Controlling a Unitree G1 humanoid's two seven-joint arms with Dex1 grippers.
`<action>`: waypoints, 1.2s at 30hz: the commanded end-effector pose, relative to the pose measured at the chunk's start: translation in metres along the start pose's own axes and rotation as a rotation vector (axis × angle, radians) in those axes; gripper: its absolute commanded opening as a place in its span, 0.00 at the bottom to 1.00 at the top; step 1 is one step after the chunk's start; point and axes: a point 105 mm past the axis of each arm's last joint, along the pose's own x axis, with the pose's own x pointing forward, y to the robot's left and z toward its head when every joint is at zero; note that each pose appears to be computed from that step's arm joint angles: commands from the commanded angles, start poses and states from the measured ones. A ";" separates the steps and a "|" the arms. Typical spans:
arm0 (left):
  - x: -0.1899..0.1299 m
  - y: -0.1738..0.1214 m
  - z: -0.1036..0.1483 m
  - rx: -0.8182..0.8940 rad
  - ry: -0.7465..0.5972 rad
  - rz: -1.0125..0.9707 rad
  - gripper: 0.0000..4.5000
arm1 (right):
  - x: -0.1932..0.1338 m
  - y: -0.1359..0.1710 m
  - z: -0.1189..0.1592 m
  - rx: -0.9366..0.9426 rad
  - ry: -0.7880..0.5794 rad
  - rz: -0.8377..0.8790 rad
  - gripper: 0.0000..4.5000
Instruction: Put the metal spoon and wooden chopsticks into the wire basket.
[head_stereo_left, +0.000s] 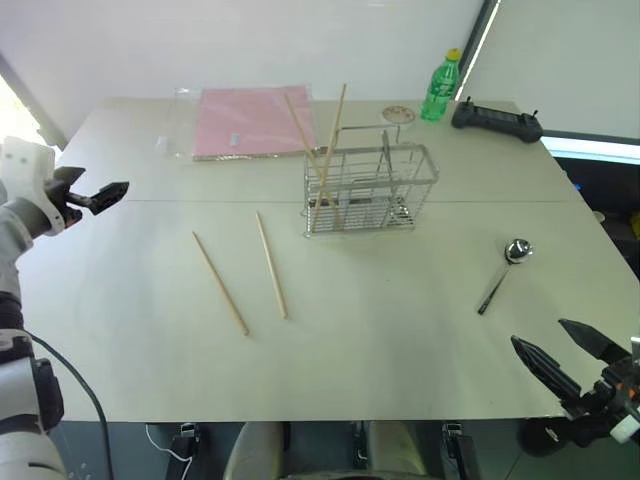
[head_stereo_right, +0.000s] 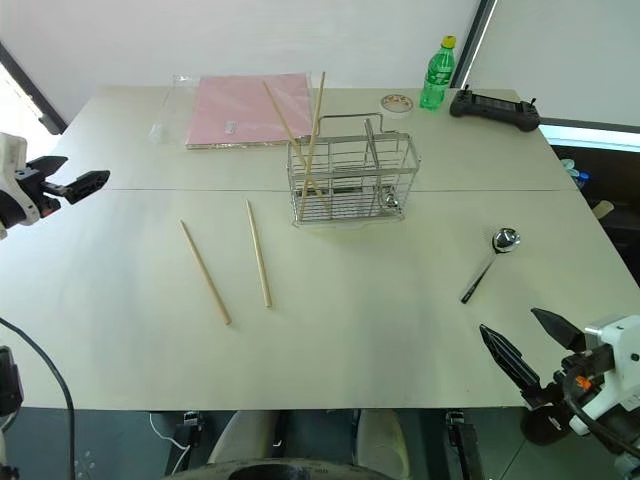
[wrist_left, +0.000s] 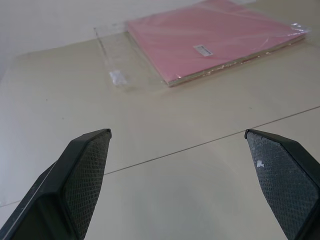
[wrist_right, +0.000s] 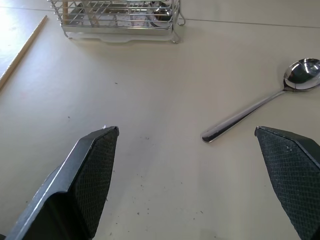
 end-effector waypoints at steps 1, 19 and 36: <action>0.000 0.001 0.019 0.036 -0.053 0.001 1.00 | 0.000 0.001 0.006 -0.021 -0.025 0.007 0.99; 0.007 -0.008 0.026 0.033 -0.056 -0.039 1.00 | -0.006 -0.004 0.000 -0.011 -0.025 -0.014 0.99; -0.005 -0.138 0.060 0.106 -0.100 -0.646 1.00 | 0.006 -0.049 0.010 -0.054 0.016 -0.168 0.99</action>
